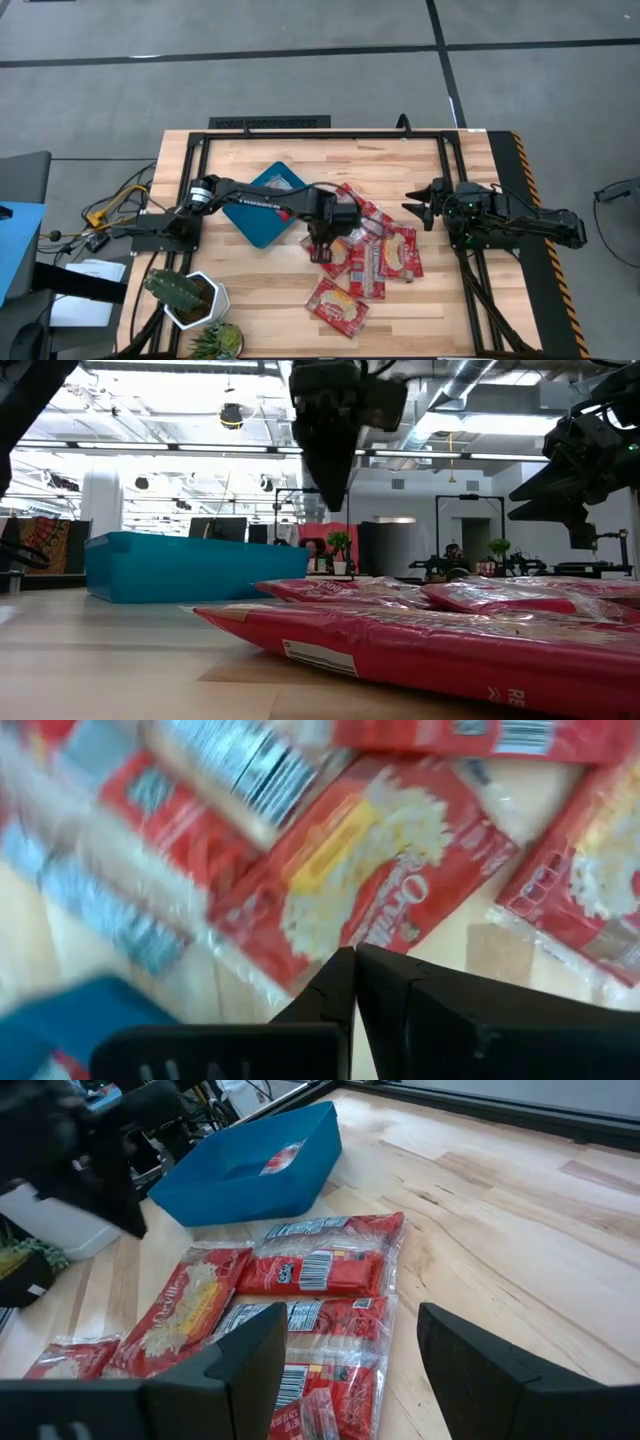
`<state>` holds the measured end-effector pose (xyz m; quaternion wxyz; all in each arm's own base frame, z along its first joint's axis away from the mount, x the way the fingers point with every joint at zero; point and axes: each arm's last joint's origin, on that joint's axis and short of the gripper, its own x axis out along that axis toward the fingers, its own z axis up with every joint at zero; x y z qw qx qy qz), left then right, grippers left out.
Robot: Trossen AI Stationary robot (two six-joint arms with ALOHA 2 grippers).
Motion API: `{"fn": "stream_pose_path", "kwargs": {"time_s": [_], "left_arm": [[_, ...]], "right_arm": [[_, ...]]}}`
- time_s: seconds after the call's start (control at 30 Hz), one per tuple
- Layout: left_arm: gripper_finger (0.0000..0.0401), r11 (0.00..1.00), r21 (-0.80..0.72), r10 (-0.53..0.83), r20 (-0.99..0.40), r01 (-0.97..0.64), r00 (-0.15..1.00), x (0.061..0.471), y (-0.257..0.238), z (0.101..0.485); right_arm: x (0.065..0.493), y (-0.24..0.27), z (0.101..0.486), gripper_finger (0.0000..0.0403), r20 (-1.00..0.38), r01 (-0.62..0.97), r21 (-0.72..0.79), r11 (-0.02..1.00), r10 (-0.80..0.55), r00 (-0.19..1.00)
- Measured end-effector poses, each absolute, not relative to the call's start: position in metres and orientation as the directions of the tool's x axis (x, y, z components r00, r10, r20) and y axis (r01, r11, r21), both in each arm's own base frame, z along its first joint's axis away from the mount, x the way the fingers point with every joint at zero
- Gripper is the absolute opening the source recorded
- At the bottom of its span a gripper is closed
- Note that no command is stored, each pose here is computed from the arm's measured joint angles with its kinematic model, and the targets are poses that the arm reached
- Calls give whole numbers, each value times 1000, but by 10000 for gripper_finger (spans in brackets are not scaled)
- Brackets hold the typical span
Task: Sort popcorn bags into baskets
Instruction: Put the red popcorn bag into the blue bin
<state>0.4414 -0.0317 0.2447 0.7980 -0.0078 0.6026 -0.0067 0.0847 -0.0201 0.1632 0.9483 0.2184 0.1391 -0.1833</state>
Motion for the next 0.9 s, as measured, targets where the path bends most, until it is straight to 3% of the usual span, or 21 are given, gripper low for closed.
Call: {"fn": "stream_pose_path", "kwargs": {"time_s": [0.2,0.43,0.6,0.9], "left_arm": [[35,989,-15,24,-965,-148,261,440,-24,244],[170,900,-54,69,-963,-433,261,441,-13,244],[248,893,-75,43,-967,-444,250,440,-16,232],[279,845,-73,33,-982,-530,188,430,-19,189]], "right_arm": [[85,-20,163,249,-344,408,363,838,-287,894],[85,-20,163,249,-344,408,363,838,-287,894],[85,-20,163,249,-345,409,363,837,-287,894],[85,-20,163,249,-345,408,363,837,-286,894]]}}
